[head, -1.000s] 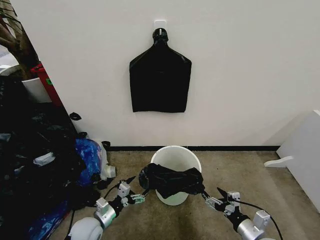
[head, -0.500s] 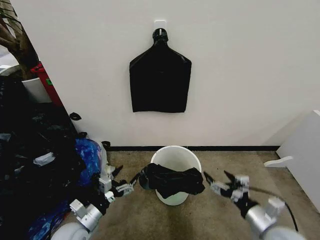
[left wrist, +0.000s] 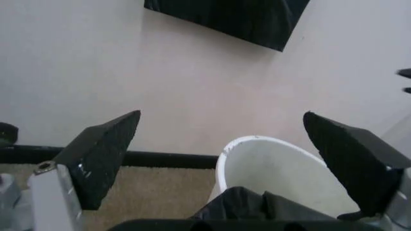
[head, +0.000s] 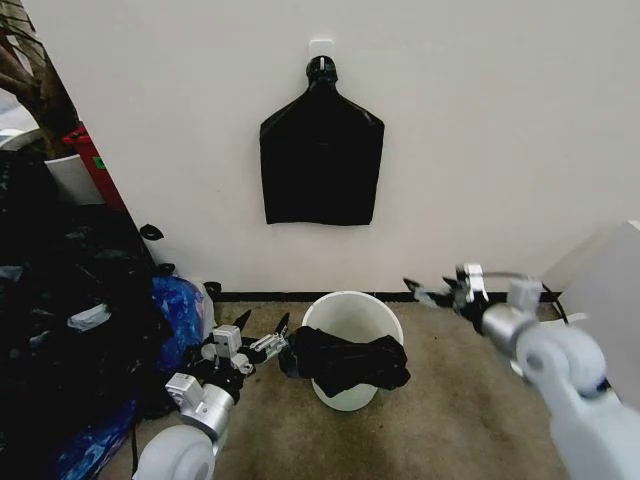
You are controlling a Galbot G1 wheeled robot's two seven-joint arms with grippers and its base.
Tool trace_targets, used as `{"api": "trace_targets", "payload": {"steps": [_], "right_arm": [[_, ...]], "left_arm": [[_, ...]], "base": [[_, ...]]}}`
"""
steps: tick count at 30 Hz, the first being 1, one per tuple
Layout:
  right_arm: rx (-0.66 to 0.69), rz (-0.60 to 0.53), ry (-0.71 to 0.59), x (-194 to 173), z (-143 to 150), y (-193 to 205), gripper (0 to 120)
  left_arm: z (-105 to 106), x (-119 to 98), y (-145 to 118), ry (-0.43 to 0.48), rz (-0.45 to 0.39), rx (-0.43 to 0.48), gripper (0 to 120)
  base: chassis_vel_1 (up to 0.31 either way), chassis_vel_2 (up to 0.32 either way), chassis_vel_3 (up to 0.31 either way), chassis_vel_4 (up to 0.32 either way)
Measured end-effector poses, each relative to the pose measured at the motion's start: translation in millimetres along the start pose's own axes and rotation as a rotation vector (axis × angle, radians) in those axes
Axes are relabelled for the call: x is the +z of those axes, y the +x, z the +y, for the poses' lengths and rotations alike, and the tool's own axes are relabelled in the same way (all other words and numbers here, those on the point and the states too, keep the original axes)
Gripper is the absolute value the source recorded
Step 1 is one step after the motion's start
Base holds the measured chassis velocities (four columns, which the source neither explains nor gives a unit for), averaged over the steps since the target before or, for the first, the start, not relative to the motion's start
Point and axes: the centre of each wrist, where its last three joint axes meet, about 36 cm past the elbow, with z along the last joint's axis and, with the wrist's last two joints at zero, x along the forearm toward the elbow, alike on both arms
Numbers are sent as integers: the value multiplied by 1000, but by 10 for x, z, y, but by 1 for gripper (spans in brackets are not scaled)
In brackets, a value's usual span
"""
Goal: Place the garbage bag over the trash bin.
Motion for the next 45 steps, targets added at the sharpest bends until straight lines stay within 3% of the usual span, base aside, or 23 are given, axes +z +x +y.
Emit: {"api": "trace_targets", "payload": {"steps": [4, 8, 17, 23, 25, 31, 45], "right_arm": [[-54, 54, 37, -85, -49, -186, 100], [-152, 197, 170, -262, -146, -486, 100], [-221, 410, 302, -484, -182, -958, 100], [-228, 514, 374, -572, -74, -1253, 100], [-240, 607, 420, -557, 56, -1571, 100], [-264, 669, 515, -567, 56, -1835, 100], [-288, 715, 505, -257, 139, -2168, 100]], "left_arm": [[-41, -35, 11, -4, -8, -3, 100], [-55, -78, 10, -27, -10, -10, 100], [-84, -177, -20, -54, -31, -6, 100], [-96, -191, -60, -62, -39, 0, 100], [-163, -141, -105, -54, -45, 8, 100], [-214, -147, -108, -49, -58, 15, 100], [-239, -284, -112, -64, -80, 27, 100]], "base": [[0, 0, 0, 0], [0, 0, 0, 0], [0, 0, 0, 0], [0, 0, 0, 0], [0, 0, 0, 0], [0, 0, 0, 0], [0, 0, 0, 0]]}}
